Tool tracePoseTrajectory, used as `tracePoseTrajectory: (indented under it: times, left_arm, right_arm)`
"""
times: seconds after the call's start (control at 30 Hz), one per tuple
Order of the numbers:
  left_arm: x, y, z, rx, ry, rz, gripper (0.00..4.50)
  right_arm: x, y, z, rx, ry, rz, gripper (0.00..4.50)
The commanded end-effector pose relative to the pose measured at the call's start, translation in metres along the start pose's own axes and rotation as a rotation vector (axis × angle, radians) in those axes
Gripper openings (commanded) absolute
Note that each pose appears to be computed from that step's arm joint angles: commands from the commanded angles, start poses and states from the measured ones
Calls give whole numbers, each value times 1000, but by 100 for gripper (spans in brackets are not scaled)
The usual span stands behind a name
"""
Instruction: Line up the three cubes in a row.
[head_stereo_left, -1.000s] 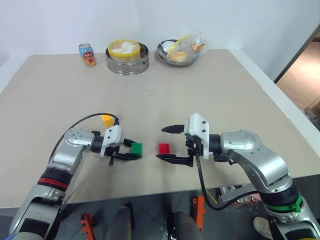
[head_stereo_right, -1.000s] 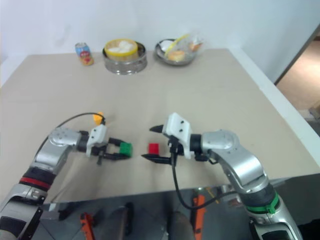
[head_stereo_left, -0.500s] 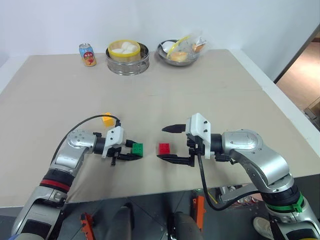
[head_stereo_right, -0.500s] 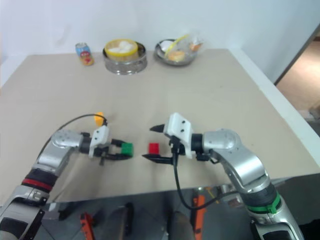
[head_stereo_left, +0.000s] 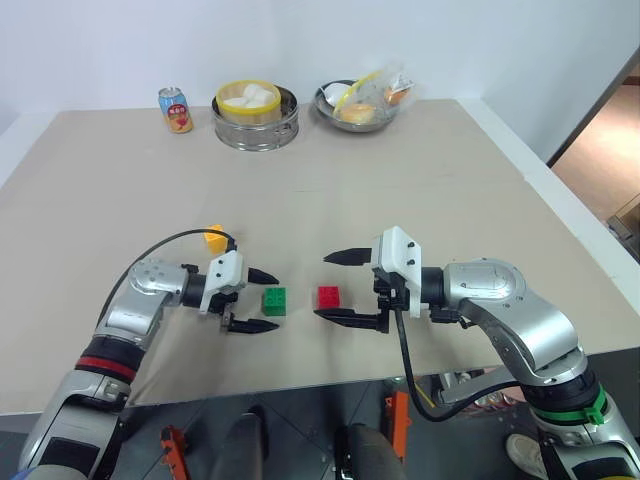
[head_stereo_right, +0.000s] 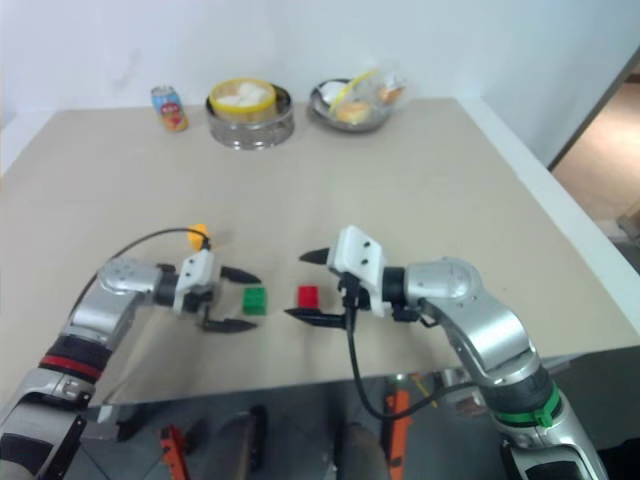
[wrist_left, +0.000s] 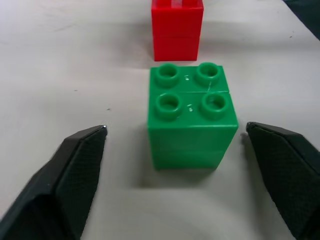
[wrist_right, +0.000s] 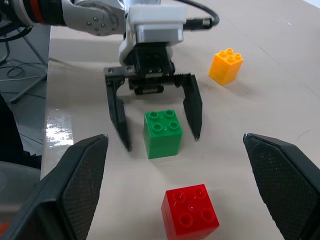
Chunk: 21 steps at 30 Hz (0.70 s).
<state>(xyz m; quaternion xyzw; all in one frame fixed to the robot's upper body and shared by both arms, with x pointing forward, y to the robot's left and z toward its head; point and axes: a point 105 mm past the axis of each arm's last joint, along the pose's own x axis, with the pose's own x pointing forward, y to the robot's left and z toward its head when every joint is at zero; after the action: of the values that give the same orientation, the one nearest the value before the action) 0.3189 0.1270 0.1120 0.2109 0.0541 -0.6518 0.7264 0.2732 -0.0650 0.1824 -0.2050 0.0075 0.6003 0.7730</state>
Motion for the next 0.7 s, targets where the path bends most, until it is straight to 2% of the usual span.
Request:
tracePoseTrajectory:
  times: [0.03,0.23,0.27,0.43,0.53,0.7]
  left_arm:
    - [-31,8,30,7,-84,96,448]
    - [-77,7,40,-188,-144,312,448]
    - [-81,7,41,-200,-143,338,448]
    - [-113,31,32,-159,-164,720,448]
    - [-116,40,30,-169,-197,862,448]
    - [-108,46,20,-191,-196,913,448]
  right_arm:
    - [-2,2,7,-32,-19,-2,450]
    - [-6,1,10,-16,-36,-25,450]
    - [-7,1,10,-13,-39,-27,450]
    - [-6,-1,11,-2,-56,-37,450]
    - [-4,-3,11,-6,-59,-38,450]
    - [-3,-5,11,-25,-53,-41,450]
